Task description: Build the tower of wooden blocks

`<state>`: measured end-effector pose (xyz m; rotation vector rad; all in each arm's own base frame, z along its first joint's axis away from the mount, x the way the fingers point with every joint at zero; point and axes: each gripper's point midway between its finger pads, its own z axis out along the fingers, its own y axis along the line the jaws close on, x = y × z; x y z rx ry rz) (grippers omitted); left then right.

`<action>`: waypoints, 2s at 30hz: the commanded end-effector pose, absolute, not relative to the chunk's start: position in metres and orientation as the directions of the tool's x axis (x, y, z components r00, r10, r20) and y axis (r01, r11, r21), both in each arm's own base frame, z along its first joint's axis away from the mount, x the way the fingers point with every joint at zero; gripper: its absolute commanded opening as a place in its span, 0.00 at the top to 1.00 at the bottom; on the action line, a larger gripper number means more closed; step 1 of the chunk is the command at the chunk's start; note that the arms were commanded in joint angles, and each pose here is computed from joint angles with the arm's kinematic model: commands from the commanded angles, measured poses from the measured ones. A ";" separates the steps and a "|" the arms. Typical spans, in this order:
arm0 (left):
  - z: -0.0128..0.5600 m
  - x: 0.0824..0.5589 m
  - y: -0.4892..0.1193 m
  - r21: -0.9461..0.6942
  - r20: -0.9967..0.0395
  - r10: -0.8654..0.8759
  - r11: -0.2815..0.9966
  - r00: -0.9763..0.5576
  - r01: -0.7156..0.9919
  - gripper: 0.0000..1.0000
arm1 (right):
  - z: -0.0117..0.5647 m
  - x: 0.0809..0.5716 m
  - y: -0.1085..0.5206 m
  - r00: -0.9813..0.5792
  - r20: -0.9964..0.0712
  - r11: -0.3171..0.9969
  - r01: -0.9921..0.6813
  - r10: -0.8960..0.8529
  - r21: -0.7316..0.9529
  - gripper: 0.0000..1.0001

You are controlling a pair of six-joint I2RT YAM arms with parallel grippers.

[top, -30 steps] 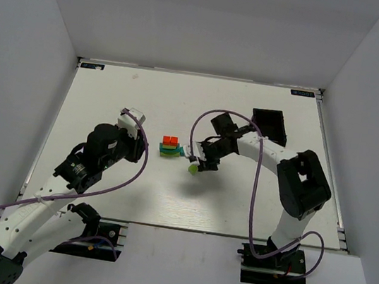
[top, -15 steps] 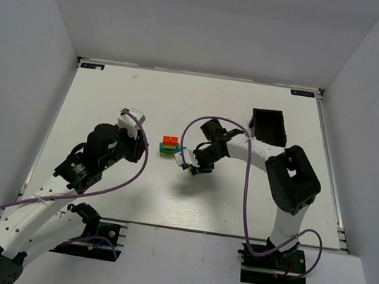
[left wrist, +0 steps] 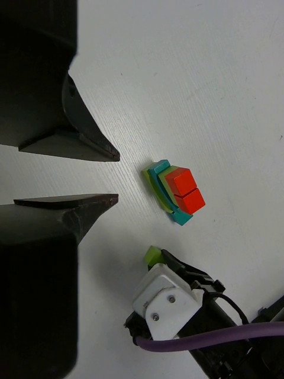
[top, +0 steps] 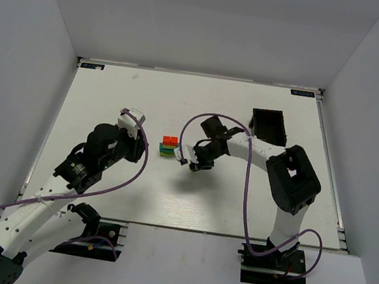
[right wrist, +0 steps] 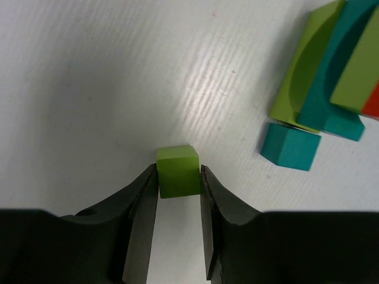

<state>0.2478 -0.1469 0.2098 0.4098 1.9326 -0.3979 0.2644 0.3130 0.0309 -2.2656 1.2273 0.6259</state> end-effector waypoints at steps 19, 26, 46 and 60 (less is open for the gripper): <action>0.218 0.247 -0.147 -0.090 -0.932 0.089 0.882 -0.351 0.462 0.61 | 0.091 0.331 0.350 0.336 -0.626 -0.176 -0.936 -0.703 -0.304 0.86; 0.218 0.247 -0.147 -0.090 -0.932 0.089 0.882 -0.351 0.462 0.61 | 0.088 0.335 0.355 0.312 -0.630 -0.157 -0.944 -0.711 -0.290 0.83; 0.218 0.247 -0.147 -0.090 -0.932 0.089 0.882 -0.351 0.462 0.61 | 0.076 0.332 0.366 0.289 -0.623 -0.160 -0.953 -0.727 -0.256 0.82; 0.218 0.247 -0.147 -0.090 -0.932 0.089 0.882 -0.351 0.462 0.61 | 0.071 0.334 0.369 0.273 -0.625 -0.141 -0.957 -0.731 -0.253 0.79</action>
